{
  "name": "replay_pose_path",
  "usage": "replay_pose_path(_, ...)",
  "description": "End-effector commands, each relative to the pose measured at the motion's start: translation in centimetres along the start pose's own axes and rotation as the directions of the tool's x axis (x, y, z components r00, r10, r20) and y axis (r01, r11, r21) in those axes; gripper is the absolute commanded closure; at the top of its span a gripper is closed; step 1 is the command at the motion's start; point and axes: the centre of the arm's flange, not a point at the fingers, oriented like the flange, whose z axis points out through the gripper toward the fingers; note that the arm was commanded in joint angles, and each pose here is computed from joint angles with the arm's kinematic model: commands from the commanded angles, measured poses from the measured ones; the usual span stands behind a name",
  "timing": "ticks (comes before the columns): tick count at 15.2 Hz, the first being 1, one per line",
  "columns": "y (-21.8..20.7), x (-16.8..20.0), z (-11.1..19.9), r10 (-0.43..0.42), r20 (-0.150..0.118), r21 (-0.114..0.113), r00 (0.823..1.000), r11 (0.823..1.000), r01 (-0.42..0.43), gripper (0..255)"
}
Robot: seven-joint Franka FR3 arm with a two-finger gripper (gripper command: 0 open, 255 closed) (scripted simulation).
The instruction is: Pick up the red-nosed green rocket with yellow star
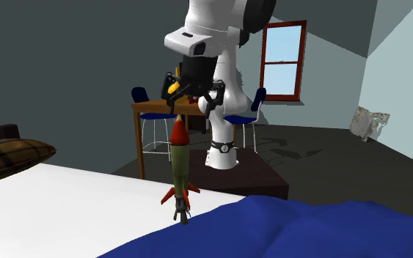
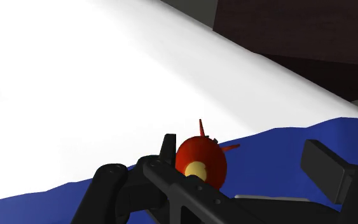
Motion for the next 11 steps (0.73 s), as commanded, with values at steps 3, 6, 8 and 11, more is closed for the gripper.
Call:
replay_pose_path(3, 2.3, 5.2, 2.4, -0.018, 0.082, -0.016, 0.996, 1.0, 0.019, 0)
replay_pose_path(6, 2.1, 5.8, 3.8, -0.018, 0.082, -0.016, 0.996, 1.0, 0.019, 0)
replay_pose_path(8, 1.9, 6.3, 4.8, -0.018, 0.082, -0.016, 0.996, 1.0, 0.019, 0)
replay_pose_path(11, 1.8, 6.8, 6.0, -0.018, 0.082, -0.016, 0.996, 1.0, 0.019, 0)
